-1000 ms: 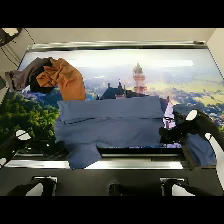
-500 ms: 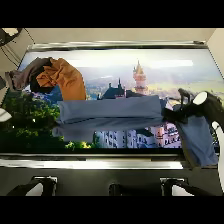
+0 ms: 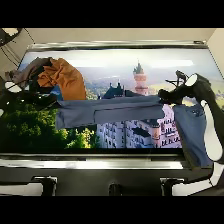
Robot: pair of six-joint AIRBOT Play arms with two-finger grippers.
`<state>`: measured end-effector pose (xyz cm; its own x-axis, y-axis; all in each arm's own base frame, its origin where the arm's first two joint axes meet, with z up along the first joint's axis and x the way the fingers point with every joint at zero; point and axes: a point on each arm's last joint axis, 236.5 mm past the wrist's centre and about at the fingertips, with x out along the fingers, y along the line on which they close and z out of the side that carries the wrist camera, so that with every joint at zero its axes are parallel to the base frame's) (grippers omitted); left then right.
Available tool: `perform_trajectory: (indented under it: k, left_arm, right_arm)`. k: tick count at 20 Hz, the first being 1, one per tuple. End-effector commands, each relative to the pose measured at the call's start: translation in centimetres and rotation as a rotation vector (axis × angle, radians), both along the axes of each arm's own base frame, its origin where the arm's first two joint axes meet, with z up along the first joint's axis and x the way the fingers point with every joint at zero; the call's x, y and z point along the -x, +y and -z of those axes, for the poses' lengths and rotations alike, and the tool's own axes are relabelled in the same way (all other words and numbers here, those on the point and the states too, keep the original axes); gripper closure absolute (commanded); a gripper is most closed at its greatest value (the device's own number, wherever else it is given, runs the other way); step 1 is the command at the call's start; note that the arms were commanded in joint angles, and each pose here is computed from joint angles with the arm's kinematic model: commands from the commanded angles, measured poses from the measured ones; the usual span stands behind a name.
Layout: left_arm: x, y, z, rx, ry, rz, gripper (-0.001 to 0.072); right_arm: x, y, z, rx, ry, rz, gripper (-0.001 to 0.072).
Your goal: Fold the shirts.
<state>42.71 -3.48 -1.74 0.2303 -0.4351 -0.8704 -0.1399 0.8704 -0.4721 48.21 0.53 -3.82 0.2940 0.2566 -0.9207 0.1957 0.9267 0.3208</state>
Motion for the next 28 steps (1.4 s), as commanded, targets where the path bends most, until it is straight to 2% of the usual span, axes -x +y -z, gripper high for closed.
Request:
perform_trajectory:
  k: [1,4,5,6,7,8,11,14,19,21,24,25,26,27,28]
  left_arm:
    - [-1.0,-0.3,3.7,0.019,0.08,0.015,0.0687]
    - [-1.5,-0.6,4.5,0.014,0.06,0.05,0.068]
    - [-1.7,-0.7,4.4,0.018,0.05,0.048,0.0628]
    - [-1.8,-0.6,4.1,0.021,0.046,0.045,0.0448]
    - [-1.8,-0.6,3.7,0.024,0.047,0.054,0.0231]
    - [-1.7,-0.6,3.0,0.025,0.046,0.072,0.0191]
    - [-2.2,-0.6,-0.1,0.018,-0.009,0.098,0.0193]
    - [-2.6,-0.5,-3.5,-0.003,-0.095,0.106,0.0194]
    - [-2.2,-0.6,-7.6,-0.026,-0.19,0.114,0.0195]
    - [-2.1,-0.7,-8.5,-0.03,-0.208,0.114,0.0195]
    - [-2.0,-1.5,-8.9,-0.018,-0.219,0.126,0.0199]
    - [-2.1,-2.2,-9.1,0.003,-0.223,0.132,0.0218]
    - [-2.1,-3.3,-9.5,0.035,-0.227,0.139,0.0286]
    - [-2.1,-4.5,-9.8,0.065,-0.235,0.149,0.0378]
    - [-2.1,-6.0,-10.2,0.092,-0.244,0.166,0.052]
  right_arm:
    - [-1.8,0.9,3.1,-0.065,0.022,0.04,0.067]
    - [-1.4,1.6,4.6,-0.097,0.065,0.043,0.0664]
    - [-1.5,1.6,4.6,-0.102,0.063,0.045,0.0605]
    - [-1.6,1.7,4.3,-0.108,0.055,0.048,0.0459]
    - [-1.6,1.7,3.9,-0.101,0.046,0.035,0.0225]
    - [-1.6,1.3,3.3,-0.076,0.03,0.019,0.006]
    - [-1.5,-0.7,2.8,0.015,0.017,0.022,0.0027]
    - [-1.3,-0.7,3.9,0.01,0.045,0.029,0.0011]
    - [0.0,-0.3,5.8,-0.013,0.129,0.048,0.0012]
    - [0.9,0.1,6.0,-0.029,0.168,0.039,0.0049]
    - [1.0,2.1,5.3,-0.122,0.18,0.043,0.0423]
    - [0.8,2.7,5.0,-0.15,0.173,0.048,0.0564]
    - [0.5,3.3,4.6,-0.181,0.162,0.052,0.0666]
    - [0.3,4.0,3.8,-0.21,0.138,0.03,0.0666]
    - [0.0,4.8,2.5,-0.237,0.103,-0.003,0.0667]
